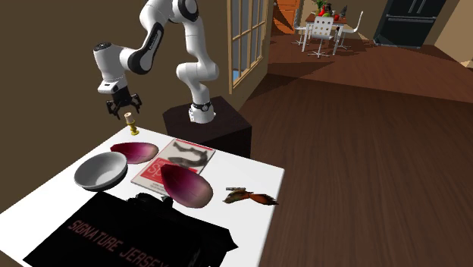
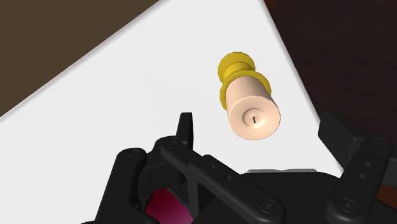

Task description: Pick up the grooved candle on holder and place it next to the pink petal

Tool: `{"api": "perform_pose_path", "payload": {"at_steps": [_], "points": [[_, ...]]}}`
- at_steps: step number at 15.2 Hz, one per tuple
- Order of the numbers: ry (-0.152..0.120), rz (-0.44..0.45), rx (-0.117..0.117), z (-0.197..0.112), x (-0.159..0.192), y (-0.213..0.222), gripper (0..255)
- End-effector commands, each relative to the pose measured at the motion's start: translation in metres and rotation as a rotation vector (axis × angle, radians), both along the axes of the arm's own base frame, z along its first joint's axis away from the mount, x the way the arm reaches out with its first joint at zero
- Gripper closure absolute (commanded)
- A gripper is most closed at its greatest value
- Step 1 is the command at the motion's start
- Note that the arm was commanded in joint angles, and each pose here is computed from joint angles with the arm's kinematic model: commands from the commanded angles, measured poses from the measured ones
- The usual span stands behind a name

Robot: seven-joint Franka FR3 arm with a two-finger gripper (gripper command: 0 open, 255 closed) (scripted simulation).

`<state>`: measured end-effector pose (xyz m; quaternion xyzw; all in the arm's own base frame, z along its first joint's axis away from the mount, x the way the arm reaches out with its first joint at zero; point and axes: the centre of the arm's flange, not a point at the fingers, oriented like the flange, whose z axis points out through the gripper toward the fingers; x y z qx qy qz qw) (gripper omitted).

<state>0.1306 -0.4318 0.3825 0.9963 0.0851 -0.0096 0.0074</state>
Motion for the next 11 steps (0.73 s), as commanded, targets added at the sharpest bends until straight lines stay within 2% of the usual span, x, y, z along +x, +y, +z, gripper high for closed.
{"api": "perform_pose_path", "payload": {"at_steps": [1,3,11], "points": [[0.000,0.000,0.001,0.020,0.002,0.000,0],[0.000,0.000,0.001,0.044,0.003,0.000,0],[0.000,0.000,0.001,0.044,0.003,0.000,0]]}}
